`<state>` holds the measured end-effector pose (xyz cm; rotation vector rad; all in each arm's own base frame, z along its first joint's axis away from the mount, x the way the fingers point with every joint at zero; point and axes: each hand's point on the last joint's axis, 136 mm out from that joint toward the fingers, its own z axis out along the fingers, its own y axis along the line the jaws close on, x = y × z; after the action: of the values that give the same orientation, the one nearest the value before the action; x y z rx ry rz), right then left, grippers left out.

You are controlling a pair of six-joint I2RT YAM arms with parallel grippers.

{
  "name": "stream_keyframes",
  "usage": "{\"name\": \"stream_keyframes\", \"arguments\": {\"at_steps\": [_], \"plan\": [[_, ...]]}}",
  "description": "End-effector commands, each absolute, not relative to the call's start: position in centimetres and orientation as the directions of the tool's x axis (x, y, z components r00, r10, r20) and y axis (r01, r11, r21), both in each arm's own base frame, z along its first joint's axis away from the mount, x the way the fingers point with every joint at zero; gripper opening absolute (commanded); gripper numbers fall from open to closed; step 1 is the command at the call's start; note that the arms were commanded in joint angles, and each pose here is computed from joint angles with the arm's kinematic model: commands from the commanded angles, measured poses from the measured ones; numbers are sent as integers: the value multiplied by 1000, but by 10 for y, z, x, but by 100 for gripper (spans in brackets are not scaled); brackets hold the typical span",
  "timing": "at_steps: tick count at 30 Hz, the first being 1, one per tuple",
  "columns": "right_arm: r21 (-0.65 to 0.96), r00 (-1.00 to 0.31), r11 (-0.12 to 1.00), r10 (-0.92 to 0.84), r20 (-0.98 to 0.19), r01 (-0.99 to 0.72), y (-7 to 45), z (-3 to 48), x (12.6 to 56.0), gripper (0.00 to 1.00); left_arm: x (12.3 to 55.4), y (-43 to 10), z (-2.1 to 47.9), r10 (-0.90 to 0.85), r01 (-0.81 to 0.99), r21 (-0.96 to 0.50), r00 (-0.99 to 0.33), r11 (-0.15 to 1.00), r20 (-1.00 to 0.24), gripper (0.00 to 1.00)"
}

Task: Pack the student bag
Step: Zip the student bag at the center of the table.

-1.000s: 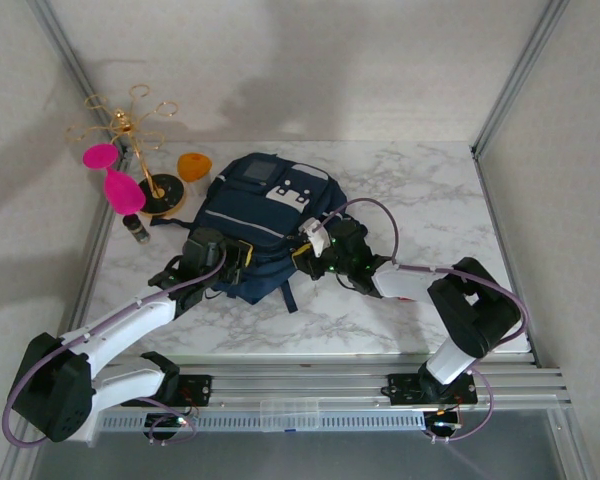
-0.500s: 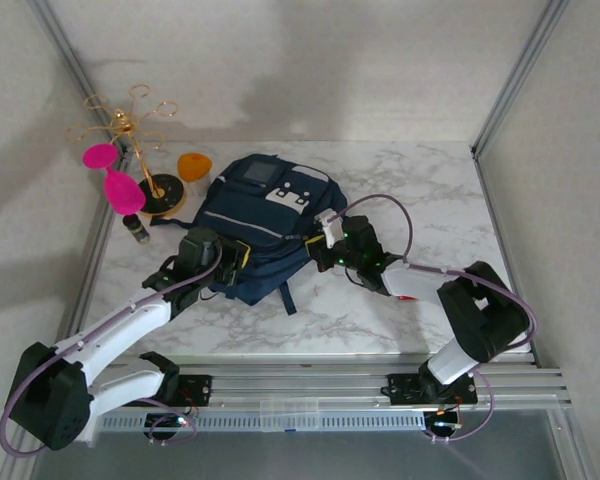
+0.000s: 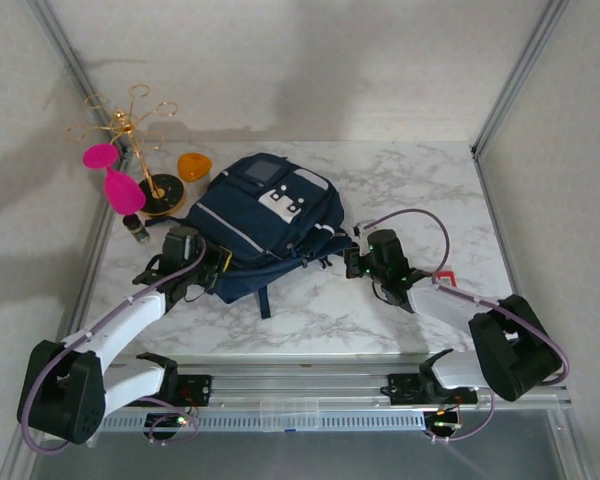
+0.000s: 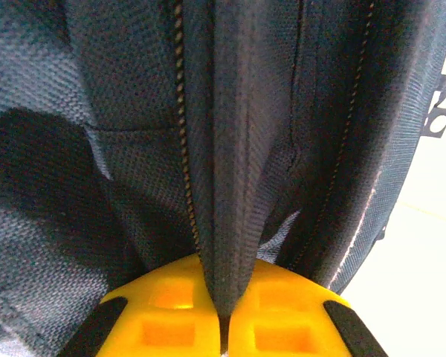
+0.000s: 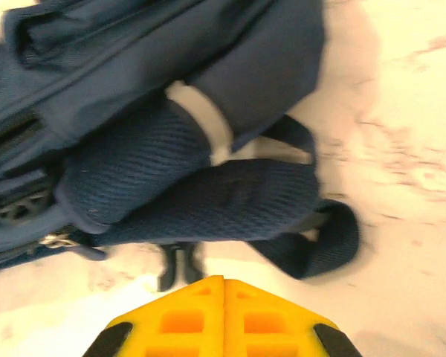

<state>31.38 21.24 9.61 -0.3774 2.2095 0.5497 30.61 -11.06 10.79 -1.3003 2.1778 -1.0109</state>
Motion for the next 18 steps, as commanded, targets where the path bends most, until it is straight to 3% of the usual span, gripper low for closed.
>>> {"name": "stream_keyframes", "arguments": {"at_steps": [1,9,14,18], "plan": [[306,-604,748,-157,-781,-590,262,116,314,8,322,-100,130,-892,-527,-794,-451,305,-43,0],[258,-541,650,-280,-793,-714,323,118,320,33,323,-104,150,-895,-488,-833,-446,261,-20,0],[230,-534,599,-398,-746,-767,347,96,319,39,323,-103,154,-898,-482,-837,-439,259,-25,0],[190,-538,630,-424,-728,-753,344,78,327,38,323,-101,154,-900,-487,-832,-434,265,-33,0]]}}
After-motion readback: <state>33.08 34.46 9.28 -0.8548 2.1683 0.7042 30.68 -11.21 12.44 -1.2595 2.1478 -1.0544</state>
